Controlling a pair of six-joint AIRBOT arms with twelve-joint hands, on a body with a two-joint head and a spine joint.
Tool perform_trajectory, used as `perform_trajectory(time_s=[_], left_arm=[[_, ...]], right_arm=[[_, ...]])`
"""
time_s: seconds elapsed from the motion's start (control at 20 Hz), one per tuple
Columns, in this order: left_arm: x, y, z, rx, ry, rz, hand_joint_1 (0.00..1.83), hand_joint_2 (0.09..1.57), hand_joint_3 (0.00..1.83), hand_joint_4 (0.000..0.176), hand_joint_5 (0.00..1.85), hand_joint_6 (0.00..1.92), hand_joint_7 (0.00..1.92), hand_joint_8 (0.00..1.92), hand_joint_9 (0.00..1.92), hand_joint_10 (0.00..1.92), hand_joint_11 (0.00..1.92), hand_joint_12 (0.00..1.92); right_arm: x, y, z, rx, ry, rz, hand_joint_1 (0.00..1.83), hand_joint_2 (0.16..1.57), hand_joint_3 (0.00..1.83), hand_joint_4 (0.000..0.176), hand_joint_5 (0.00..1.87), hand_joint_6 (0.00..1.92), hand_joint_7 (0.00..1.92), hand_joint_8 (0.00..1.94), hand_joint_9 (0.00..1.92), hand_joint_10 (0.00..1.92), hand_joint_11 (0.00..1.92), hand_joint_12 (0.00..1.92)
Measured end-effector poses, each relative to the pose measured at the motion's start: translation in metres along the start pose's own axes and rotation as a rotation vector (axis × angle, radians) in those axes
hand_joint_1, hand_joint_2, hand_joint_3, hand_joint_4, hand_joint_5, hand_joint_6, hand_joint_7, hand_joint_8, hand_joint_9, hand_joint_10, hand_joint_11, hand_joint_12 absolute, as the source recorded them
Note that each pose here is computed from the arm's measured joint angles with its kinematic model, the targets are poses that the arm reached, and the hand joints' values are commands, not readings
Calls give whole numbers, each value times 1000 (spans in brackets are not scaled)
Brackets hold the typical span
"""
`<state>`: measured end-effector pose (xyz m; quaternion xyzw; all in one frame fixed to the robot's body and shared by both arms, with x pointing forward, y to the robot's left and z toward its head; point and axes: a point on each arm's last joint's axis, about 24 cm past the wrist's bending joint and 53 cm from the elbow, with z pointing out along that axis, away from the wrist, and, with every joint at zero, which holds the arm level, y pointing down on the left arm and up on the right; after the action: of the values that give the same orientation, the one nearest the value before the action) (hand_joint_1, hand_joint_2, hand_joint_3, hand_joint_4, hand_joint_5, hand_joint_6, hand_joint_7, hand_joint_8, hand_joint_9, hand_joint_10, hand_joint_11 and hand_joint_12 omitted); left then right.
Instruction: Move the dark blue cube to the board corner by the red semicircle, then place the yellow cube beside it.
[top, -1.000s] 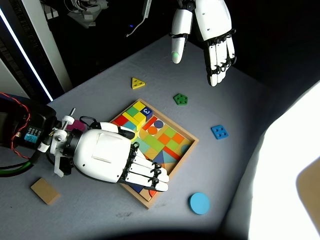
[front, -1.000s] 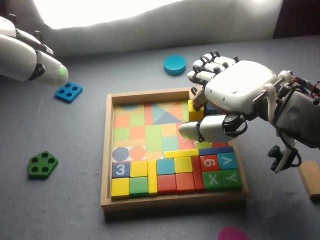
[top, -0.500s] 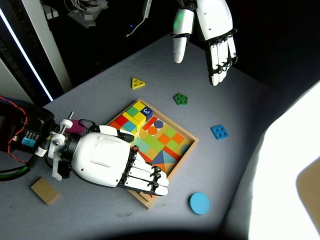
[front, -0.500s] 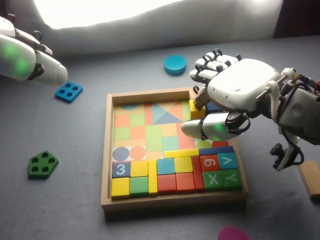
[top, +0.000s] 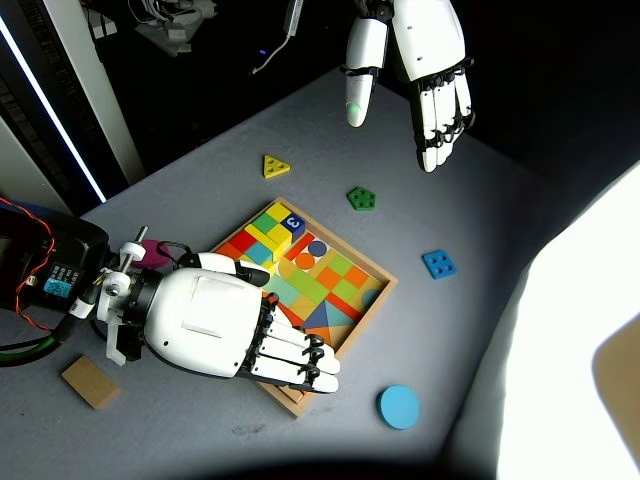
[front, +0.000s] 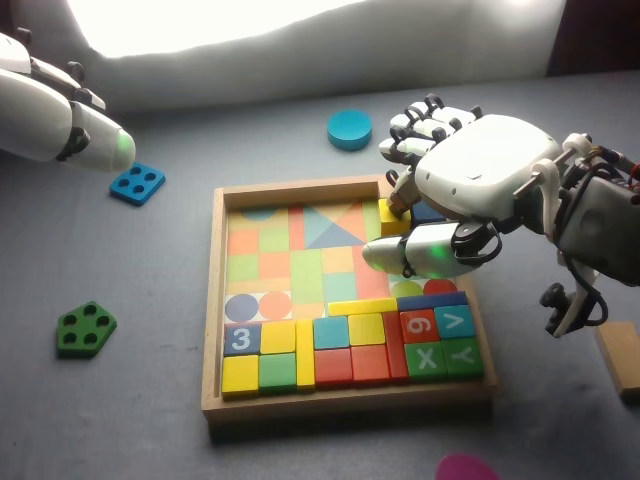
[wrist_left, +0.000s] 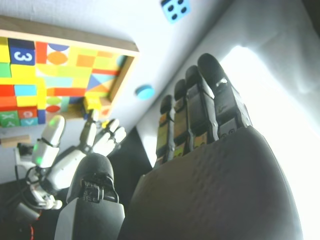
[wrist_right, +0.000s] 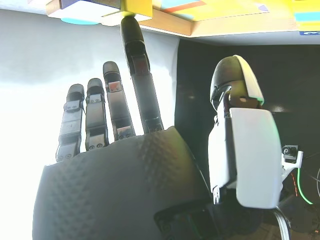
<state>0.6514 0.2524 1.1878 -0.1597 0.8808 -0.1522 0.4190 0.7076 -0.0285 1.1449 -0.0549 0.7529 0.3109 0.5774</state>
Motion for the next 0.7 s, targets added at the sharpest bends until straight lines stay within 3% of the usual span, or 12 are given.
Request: perform_trajectory(time_s=[0.7], left_arm=[[0,0,0,0,0,4,0,1228,1,31,143,5,196,3,234,5,0,852]], right_arm=[[-25,3,3,-3,-43,36,0,1143,0,0,781,6,201,9,2,1,0,0]])
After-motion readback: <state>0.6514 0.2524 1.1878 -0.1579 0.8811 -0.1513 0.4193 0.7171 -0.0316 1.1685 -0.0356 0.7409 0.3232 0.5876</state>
